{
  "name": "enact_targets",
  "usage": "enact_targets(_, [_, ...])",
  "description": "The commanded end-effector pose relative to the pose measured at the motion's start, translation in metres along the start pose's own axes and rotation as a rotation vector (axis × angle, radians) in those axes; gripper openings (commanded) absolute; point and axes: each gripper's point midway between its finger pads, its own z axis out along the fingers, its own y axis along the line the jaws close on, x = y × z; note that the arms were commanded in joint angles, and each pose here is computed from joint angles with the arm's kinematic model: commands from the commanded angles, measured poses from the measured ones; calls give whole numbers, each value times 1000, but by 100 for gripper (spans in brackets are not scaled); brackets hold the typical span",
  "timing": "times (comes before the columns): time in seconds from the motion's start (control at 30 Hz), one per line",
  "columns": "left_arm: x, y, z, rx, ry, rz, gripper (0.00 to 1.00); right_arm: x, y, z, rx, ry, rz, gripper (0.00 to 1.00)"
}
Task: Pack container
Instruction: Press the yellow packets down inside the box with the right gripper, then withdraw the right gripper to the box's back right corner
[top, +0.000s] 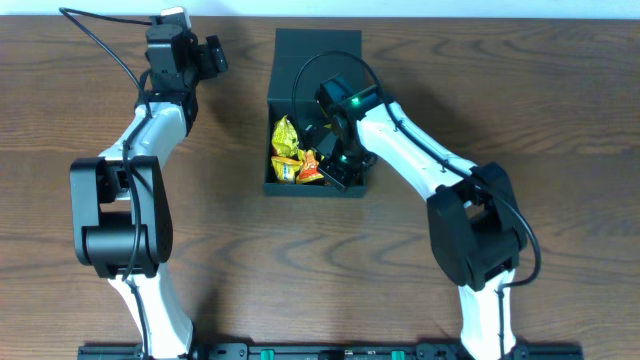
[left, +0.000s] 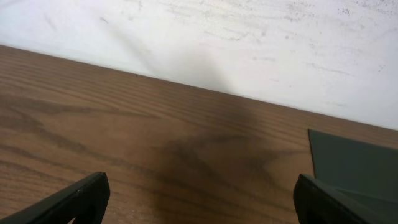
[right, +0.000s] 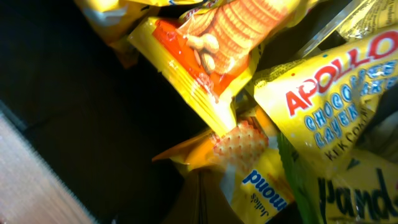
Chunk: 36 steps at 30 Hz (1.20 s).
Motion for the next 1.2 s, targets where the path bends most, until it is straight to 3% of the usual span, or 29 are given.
enact_targets(0.0, [-10, 0, 0, -10, -25, 15, 95, 10, 6, 20, -53, 50, 0, 1])
enact_targets(0.67, [-20, -2, -1, -2, -66, 14, 95, 0, 6, 10, -57, 36, -2, 1])
enact_targets(1.03, [-29, 0, -1, -3, -99, 11, 95, -66, -11, -79, 33, -201, -29, 1])
enact_targets(1.17, [-30, 8, -1, -17, -101, 5, 95, -89, -58, -128, 169, -359, 87, 1])
